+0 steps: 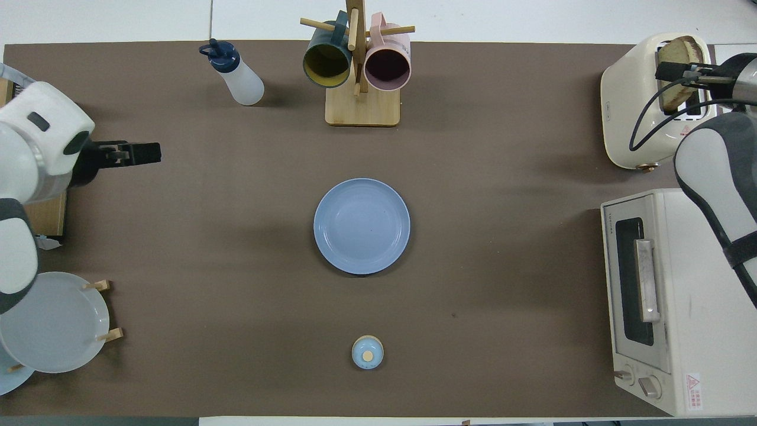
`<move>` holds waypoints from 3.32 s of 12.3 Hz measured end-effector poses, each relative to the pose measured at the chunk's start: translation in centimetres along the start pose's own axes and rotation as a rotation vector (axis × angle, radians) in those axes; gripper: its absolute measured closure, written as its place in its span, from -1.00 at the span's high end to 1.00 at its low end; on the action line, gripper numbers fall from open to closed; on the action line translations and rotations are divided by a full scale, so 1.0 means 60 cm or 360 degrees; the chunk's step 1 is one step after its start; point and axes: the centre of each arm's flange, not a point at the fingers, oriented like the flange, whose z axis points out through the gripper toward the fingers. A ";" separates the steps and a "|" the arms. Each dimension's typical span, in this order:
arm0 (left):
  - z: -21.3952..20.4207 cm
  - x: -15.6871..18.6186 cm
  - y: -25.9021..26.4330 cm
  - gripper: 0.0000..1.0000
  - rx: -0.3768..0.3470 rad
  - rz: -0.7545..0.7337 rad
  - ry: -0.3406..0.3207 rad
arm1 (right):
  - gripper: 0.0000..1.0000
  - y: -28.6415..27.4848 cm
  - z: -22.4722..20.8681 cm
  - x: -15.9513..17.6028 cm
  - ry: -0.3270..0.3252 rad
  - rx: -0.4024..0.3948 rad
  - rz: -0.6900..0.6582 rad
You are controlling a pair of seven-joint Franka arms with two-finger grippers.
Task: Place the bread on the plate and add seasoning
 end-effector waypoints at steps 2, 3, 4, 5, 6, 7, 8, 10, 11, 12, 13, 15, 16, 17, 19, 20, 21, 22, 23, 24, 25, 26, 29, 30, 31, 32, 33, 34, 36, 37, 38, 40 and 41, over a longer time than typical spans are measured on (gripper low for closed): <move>0.062 -0.022 0.027 1.00 0.0022 0.0072 0.0108 | 0.42 0.007 0.002 -0.003 -0.0023 -0.0003 -0.0142; 0.097 -0.032 0.047 1.00 0.0013 0.0075 0.0148 | 0.08 0.011 0.003 -0.006 -0.0047 -0.0002 -0.0195; 0.132 -0.041 0.069 1.00 -0.0008 0.0064 0.0178 | -0.11 0.016 0.002 -0.006 -0.0076 0.0002 -0.0230; 0.164 -0.047 0.088 1.00 -0.0031 0.0058 0.0203 | -0.41 0.021 -0.006 -0.001 -0.0108 0.0007 -0.0249; 0.191 -0.049 0.102 1.00 -0.0052 0.0058 0.0239 | -0.60 0.026 -0.023 0.013 -0.0135 0.0002 -0.0274; 0.212 -0.051 0.107 1.00 -0.0063 0.0058 0.0267 | -0.75 0.029 -0.049 0.034 -0.0147 -0.0026 -0.0324; 0.233 -0.053 0.106 1.00 -0.0066 0.0055 0.0281 | -0.77 0.022 -0.086 0.061 -0.0159 -0.0082 -0.0409; 0.261 -0.057 0.106 1.00 -0.0075 0.0057 0.0314 | -0.81 -0.031 -0.152 0.097 -0.0184 -0.0166 -0.0597; 0.278 -0.061 0.109 1.00 -0.0080 0.0061 0.0324 | -0.84 -0.092 -0.190 0.106 -0.0209 -0.0175 -0.0707; 0.294 -0.062 0.112 1.00 -0.0081 0.0066 0.0327 | -0.84 -0.161 -0.226 0.102 -0.0242 -0.0142 -0.0796; 0.309 -0.058 0.114 1.00 -0.0073 0.0070 0.0328 | -0.84 -0.227 -0.256 0.090 -0.0268 -0.0096 -0.0848; 0.337 -0.037 0.108 1.00 -0.0017 0.0040 0.0368 | -0.84 -0.338 -0.293 0.064 -0.0259 0.0003 -0.0821; 0.347 -0.026 0.108 1.00 0.0016 0.0015 0.0404 | -0.84 -0.375 -0.294 0.049 -0.0277 0.0076 -0.0752; 0.357 -0.015 0.115 1.00 0.0043 -0.0004 0.0434 | -0.84 -0.405 -0.286 0.028 -0.0325 0.0159 -0.0648; 0.368 0.005 0.134 1.00 0.0052 -0.0014 0.0479 | -0.84 -0.461 -0.265 -0.017 -0.0353 0.0259 -0.0400; 0.375 0.014 0.140 1.00 0.0054 -0.0019 0.0492 | -0.84 -0.511 -0.254 -0.052 -0.0345 0.0306 -0.0287; 0.384 0.021 0.144 1.00 0.0058 -0.0023 0.0501 | -0.84 -0.563 -0.247 -0.088 -0.0352 0.0334 -0.0233; 0.394 0.031 0.148 1.00 0.0063 -0.0031 0.0514 | -0.84 -0.614 -0.241 -0.125 -0.0368 0.0359 -0.0186; 0.400 0.044 0.151 1.00 0.0067 -0.0040 0.0535 | -0.84 -0.661 -0.237 -0.163 -0.0379 0.0381 -0.0117; 0.404 0.054 0.150 1.00 0.0074 -0.0044 0.0552 | -0.84 -0.698 -0.230 -0.198 -0.0378 0.0405 -0.0038; 0.407 0.061 0.147 1.00 0.0080 -0.0046 0.0563 | -0.84 -0.733 -0.220 -0.235 -0.0369 0.0437 0.0025; 0.408 0.067 0.143 1.00 0.0085 -0.0050 0.0572 | -0.84 -0.761 -0.206 -0.270 -0.0372 0.0459 0.0064; 0.406 0.090 0.134 1.00 0.0105 -0.0061 0.0582 | -0.84 -0.792 -0.147 -0.334 -0.0363 0.0489 0.0085; 0.408 0.095 0.132 1.00 0.0112 -0.0063 0.0580 | -0.84 -0.790 -0.130 -0.347 -0.0371 0.0481 0.0082; 0.412 0.095 0.130 1.00 0.0118 -0.0064 0.0573 | -0.84 -0.791 -0.120 -0.360 -0.0374 0.0481 0.0079; 0.418 0.094 0.127 1.00 0.0123 -0.0063 0.0567 | -0.84 -0.803 -0.114 -0.379 -0.0380 0.0490 0.0099; 0.421 0.093 0.126 1.00 0.0126 -0.0063 0.0563 | -0.84 -0.819 -0.112 -0.401 -0.0399 0.0492 0.0128; 0.423 0.092 0.127 1.00 0.0127 -0.0062 0.0561 | -0.84 -0.831 -0.111 -0.418 -0.0421 0.0488 0.0142; 0.425 0.093 0.127 1.00 0.0127 -0.0059 0.0562 | -0.84 -0.831 -0.107 -0.419 -0.0426 0.0479 0.0155; 0.425 0.094 0.128 1.00 0.0127 -0.0059 0.0564 | -0.84 -0.825 -0.103 -0.415 -0.0429 0.0469 0.0164; 0.425 0.094 0.128 1.00 0.0127 -0.0058 0.0564 | -0.84 -0.814 -0.096 -0.408 -0.0437 0.0448 0.0170; 0.425 0.094 0.128 1.00 0.0127 -0.0058 0.0564 | -0.84 -0.786 -0.079 -0.391 -0.0444 0.0413 0.0171; 0.424 0.095 0.127 1.00 0.0128 -0.0059 0.0567 | -0.84 -0.773 -0.069 -0.387 -0.0449 0.0397 0.0177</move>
